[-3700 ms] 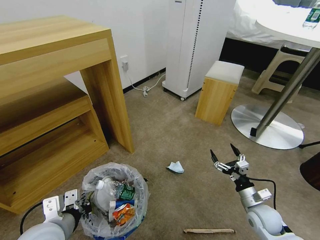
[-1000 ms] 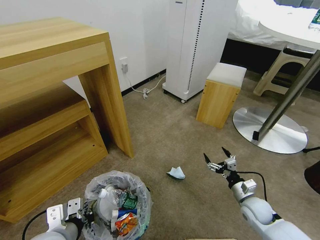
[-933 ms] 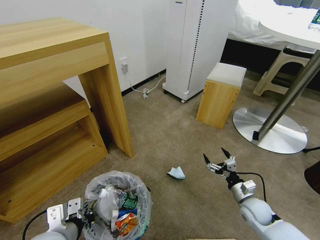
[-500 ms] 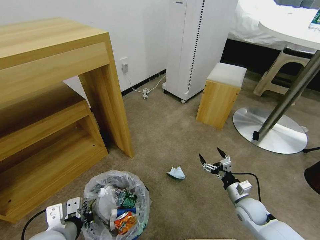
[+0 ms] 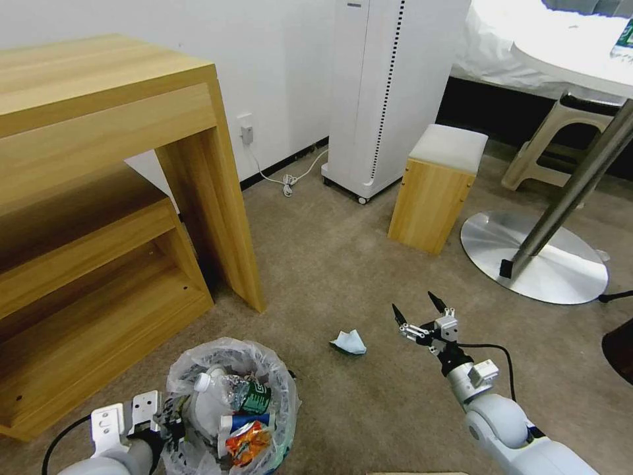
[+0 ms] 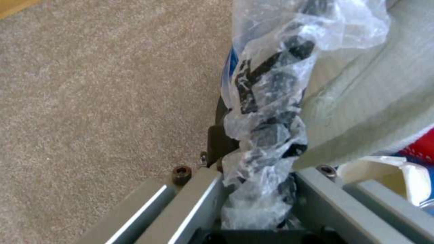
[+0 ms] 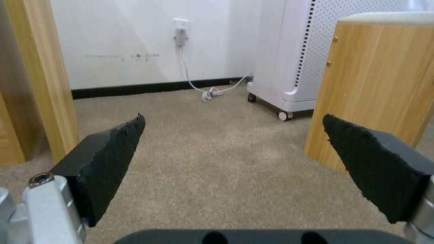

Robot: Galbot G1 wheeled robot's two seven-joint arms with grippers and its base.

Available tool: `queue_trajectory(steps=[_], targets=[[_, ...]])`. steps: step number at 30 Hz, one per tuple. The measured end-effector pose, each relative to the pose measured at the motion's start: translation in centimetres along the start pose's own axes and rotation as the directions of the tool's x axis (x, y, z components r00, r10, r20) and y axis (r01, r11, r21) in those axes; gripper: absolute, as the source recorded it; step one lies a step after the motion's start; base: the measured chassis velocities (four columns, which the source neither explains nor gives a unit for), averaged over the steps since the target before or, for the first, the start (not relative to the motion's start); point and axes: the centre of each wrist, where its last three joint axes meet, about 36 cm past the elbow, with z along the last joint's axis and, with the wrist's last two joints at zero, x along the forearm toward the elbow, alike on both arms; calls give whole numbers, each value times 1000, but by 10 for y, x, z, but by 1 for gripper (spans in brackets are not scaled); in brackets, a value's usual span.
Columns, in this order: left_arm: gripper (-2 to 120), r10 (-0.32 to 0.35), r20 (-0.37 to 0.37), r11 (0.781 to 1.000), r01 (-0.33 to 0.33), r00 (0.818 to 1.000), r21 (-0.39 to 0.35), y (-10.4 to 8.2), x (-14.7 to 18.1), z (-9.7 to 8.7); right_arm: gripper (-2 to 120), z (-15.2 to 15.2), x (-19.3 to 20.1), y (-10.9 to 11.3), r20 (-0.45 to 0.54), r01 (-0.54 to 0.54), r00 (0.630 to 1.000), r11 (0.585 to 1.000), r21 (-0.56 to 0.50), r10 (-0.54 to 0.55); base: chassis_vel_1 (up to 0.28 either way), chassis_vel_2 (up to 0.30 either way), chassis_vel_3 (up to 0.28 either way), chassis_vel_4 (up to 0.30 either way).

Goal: Pick up the trash bin and place the garbage on the floor into it.

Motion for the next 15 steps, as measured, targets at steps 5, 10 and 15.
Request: queue_trajectory(steps=[5,10,15], targets=[[0,0,1,1000,0,1000,-3,0,1,0,100,0,1,1,4,1,1000,1000,-2,-1,49,-51,-33,56],[0,2,0,1000,-2,1000,-3,-1,0,0,100,1,4,1,11,9,1000,1000,-6,-8,113,-122,-116,129],[0,2,-1,1000,-2,1000,-3,-1,0,1,100,0,3,1,16,1,1000,1000,8,-2,102,-100,-71,87]])
